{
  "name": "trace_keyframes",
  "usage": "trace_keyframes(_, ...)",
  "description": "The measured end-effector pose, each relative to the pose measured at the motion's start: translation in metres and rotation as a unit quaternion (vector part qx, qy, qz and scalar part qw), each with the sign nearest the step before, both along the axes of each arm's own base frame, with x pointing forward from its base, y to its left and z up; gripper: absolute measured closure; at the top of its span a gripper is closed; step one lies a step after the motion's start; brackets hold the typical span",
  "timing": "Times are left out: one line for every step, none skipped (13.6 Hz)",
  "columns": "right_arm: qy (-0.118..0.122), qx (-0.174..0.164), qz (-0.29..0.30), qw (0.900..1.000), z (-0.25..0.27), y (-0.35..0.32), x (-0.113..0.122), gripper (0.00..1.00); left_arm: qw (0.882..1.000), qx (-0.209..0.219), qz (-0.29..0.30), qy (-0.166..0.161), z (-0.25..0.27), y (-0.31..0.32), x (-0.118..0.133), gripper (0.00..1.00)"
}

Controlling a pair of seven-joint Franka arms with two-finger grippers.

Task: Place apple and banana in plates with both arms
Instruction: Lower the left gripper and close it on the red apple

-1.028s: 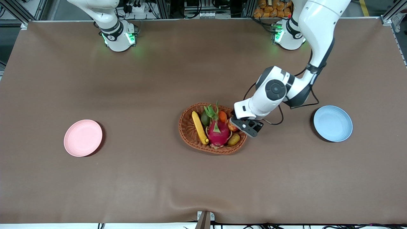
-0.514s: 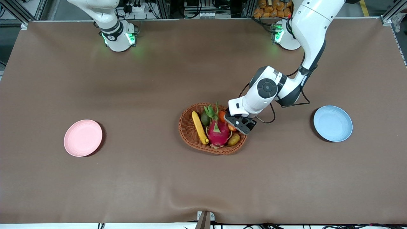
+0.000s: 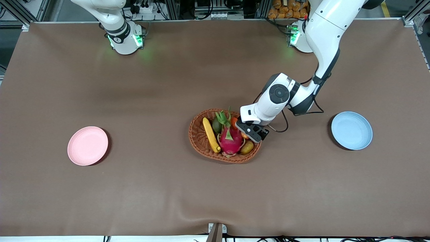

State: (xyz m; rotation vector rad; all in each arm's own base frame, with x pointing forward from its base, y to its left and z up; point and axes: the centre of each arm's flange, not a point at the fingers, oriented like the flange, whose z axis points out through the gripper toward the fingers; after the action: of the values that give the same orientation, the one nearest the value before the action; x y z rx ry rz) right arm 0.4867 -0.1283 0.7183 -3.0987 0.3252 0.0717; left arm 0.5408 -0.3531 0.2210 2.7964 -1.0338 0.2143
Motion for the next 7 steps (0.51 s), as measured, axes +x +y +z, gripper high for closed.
trace_keyframes(-0.001, 0.000, -0.001, 1.000, 0.0010, -0.0011, -0.0004, 0.00, 1.000, 0.000, 0.000, 0.000, 0.0002, 0.0000, 0.0002, 0.00)
trace_keyframes(-0.002, -0.001, -0.002, 1.000, 0.0019, -0.0016, -0.0007, 0.00, 1.000, 0.000, 0.000, -0.001, 0.0002, 0.0000, 0.0002, 0.00)
trace_keyframes(-0.003, -0.001, -0.002, 1.000, 0.0025, -0.0020, -0.0008, 0.00, 1.000, 0.000, 0.000, -0.001, 0.0003, -0.0001, 0.0002, 0.00)
trace_keyframes(-0.004, -0.001, -0.003, 1.000, 0.0029, -0.0026, -0.0008, 0.00, 1.000, -0.001, 0.000, -0.001, 0.0005, -0.0002, 0.0003, 0.04)
trace_keyframes(-0.006, -0.002, -0.004, 1.000, 0.0034, -0.0038, -0.0008, 0.00, 1.000, -0.001, 0.000, -0.001, 0.0002, -0.0002, 0.0003, 0.17)
trace_keyframes(-0.009, -0.002, -0.004, 1.000, 0.0041, -0.0050, -0.0004, 0.00, 1.000, -0.001, 0.000, -0.002, 0.0007, 0.0000, 0.0008, 0.26)
trace_keyframes(-0.013, -0.003, -0.001, 1.000, 0.0049, -0.0058, 0.0002, 0.00, 1.000, -0.001, 0.001, -0.002, 0.0010, 0.0003, 0.0013, 0.27)
